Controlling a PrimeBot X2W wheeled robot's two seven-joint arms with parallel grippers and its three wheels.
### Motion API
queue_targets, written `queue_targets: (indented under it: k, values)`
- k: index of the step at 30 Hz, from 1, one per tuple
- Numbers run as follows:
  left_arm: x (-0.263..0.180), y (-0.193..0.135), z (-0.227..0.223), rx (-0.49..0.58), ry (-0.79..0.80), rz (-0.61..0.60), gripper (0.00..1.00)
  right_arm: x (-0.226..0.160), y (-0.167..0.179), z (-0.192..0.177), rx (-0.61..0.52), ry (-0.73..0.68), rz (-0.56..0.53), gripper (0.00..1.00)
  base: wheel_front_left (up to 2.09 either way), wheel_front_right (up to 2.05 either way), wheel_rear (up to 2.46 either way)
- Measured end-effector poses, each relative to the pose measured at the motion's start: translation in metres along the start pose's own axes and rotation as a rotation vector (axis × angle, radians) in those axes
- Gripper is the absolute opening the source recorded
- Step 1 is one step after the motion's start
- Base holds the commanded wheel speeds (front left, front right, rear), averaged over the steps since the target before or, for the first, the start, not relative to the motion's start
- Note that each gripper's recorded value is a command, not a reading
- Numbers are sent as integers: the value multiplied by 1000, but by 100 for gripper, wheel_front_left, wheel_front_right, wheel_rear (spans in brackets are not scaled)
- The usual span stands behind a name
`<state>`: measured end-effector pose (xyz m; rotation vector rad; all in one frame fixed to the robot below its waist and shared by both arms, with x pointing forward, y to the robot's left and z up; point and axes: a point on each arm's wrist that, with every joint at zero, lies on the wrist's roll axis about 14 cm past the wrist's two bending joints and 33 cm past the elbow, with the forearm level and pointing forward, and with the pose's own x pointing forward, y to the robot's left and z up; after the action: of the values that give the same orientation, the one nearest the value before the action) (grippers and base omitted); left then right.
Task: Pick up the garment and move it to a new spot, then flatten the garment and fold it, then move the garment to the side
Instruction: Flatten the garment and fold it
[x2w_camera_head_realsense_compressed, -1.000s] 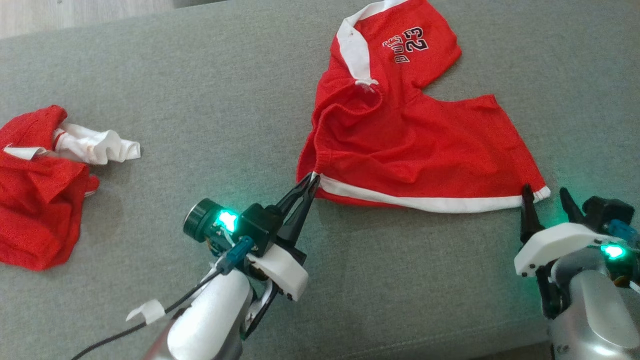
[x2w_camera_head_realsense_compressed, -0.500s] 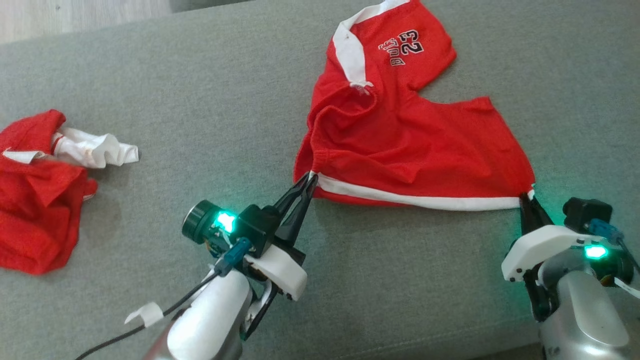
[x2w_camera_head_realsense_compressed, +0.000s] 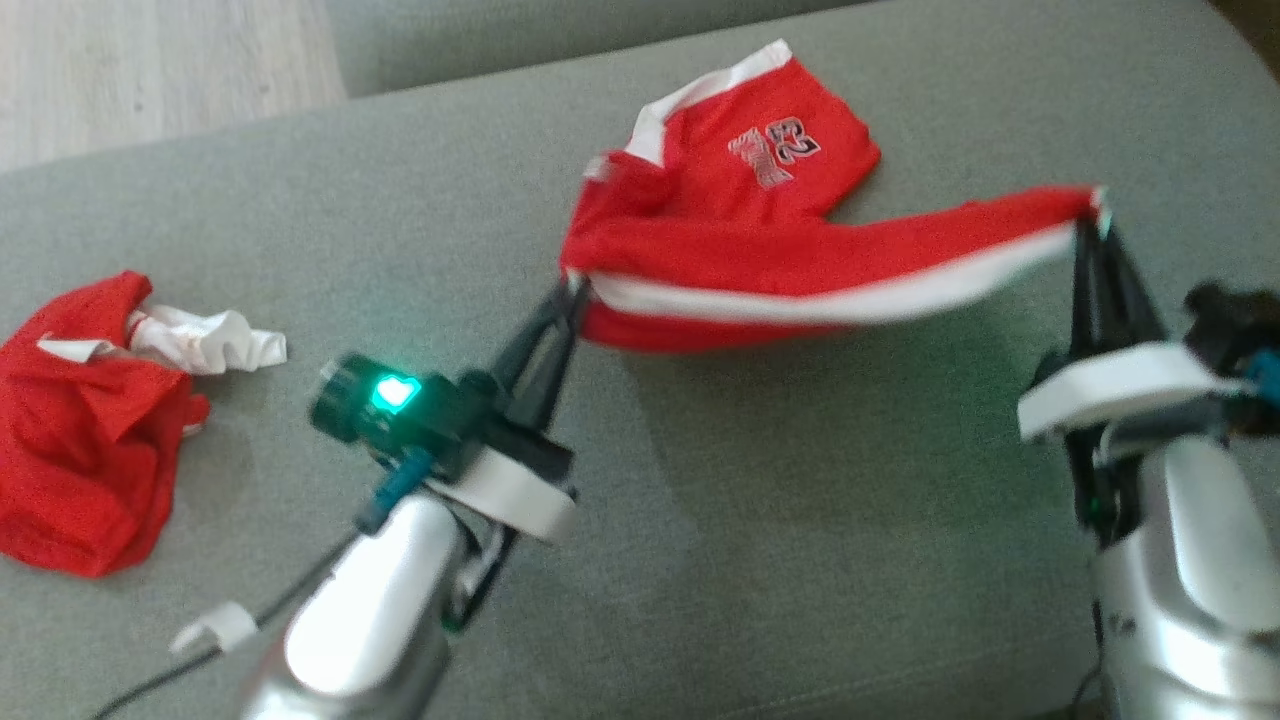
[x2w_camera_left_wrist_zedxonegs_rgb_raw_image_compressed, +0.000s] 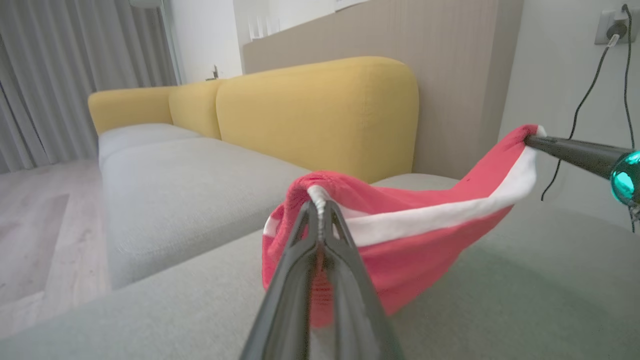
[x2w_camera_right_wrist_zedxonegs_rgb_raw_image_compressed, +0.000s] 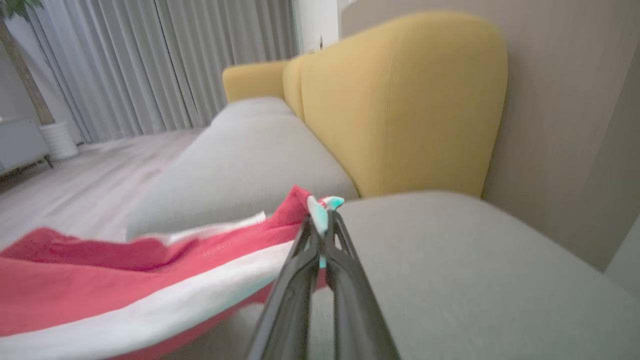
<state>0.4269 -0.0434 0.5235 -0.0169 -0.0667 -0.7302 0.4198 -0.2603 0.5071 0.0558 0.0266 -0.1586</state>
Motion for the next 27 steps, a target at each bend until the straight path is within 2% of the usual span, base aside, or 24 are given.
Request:
queue_targets:
  k: [8,13,15,21,27]
  values:
    - [18,25,105,119,-214,16,0,12,41,112,-16,-262,124,0,0,0,0]
    - [15,36,176,132,-360,47,0,10,57,184,-35,-418,184,0,0,0,0]
    - [9,38,198,136,-412,57,0,7,63,202,-43,-456,205,0,0,0,0]
    - [-8,48,223,122,-449,88,0,6,66,214,-23,-440,211,0,0,0,0]
    - [-9,67,202,106,-382,122,0,23,53,175,-15,-297,164,0,0,0,0]
